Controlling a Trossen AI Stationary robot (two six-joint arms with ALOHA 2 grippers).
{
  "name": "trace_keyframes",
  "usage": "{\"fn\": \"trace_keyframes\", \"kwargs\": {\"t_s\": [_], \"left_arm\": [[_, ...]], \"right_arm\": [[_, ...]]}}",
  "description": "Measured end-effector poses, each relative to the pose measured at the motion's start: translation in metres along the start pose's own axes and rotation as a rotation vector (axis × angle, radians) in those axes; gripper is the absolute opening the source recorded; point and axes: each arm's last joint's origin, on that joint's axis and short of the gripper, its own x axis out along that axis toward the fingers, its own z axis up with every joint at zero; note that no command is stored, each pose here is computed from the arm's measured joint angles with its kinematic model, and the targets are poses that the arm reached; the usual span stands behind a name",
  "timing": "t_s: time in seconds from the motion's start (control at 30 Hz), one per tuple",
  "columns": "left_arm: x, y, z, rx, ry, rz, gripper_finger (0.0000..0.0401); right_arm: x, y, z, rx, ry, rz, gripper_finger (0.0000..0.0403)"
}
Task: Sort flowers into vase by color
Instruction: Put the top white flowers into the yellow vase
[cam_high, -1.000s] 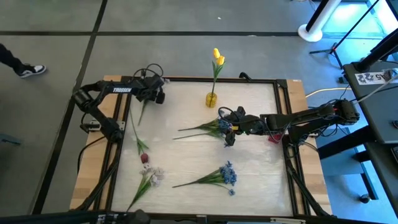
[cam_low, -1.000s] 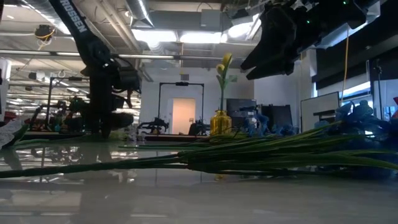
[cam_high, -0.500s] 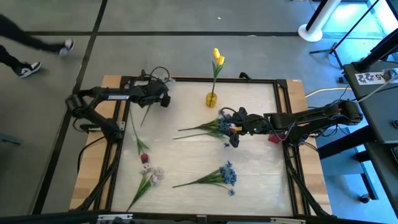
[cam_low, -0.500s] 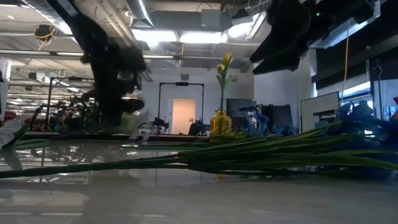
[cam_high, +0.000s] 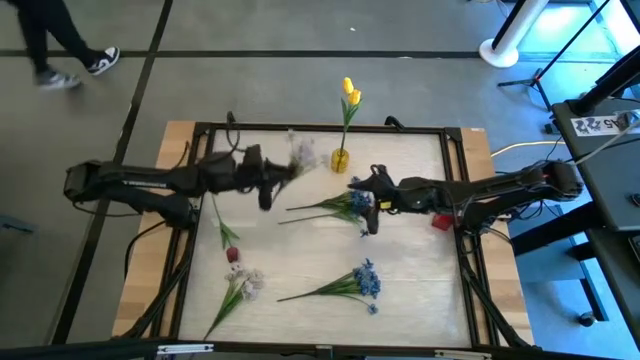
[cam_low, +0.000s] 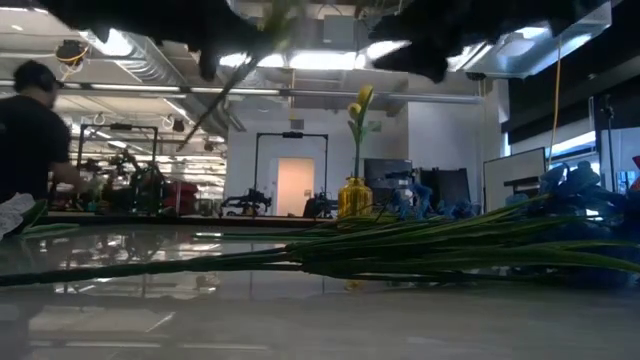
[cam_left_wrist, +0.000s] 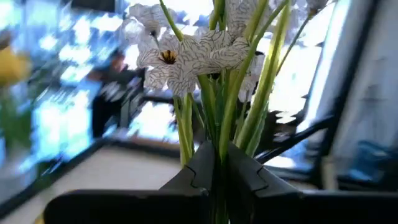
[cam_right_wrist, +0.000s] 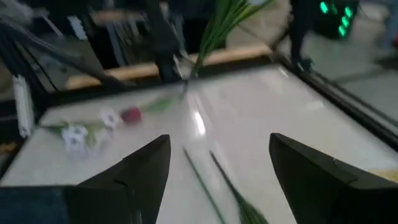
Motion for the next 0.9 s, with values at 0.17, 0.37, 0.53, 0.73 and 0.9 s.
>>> {"fn": "trace_keyframes", "kwargs": {"t_s": [0.17,0.37,0.53,0.73,0.9], "left_arm": [[-0.002,-0.013,-0.017,0.076,-0.161,-0.172,0.0015],[0.013,-0.019,-0.027,0.1,-0.169,-0.203,0.0015],[0.024,-0.02,-0.033,0.117,-0.155,-0.204,0.0015],[0.026,-0.02,-0.034,0.117,-0.153,-0.203,0.0015],[0.026,-0.019,-0.034,0.118,-0.158,-0.202,0.0016]], "right_arm": [[0.024,0.006,-0.004,0.0,-0.179,0.074,0.0273],[0.055,0.015,0.003,0.0,-0.295,0.118,0.0273],[0.07,0.021,0.02,0.002,-0.348,0.121,0.0273],[0.074,0.023,0.034,-0.001,-0.343,0.12,0.0271],[0.076,0.023,0.033,0.0,-0.345,0.119,0.0231]]}}
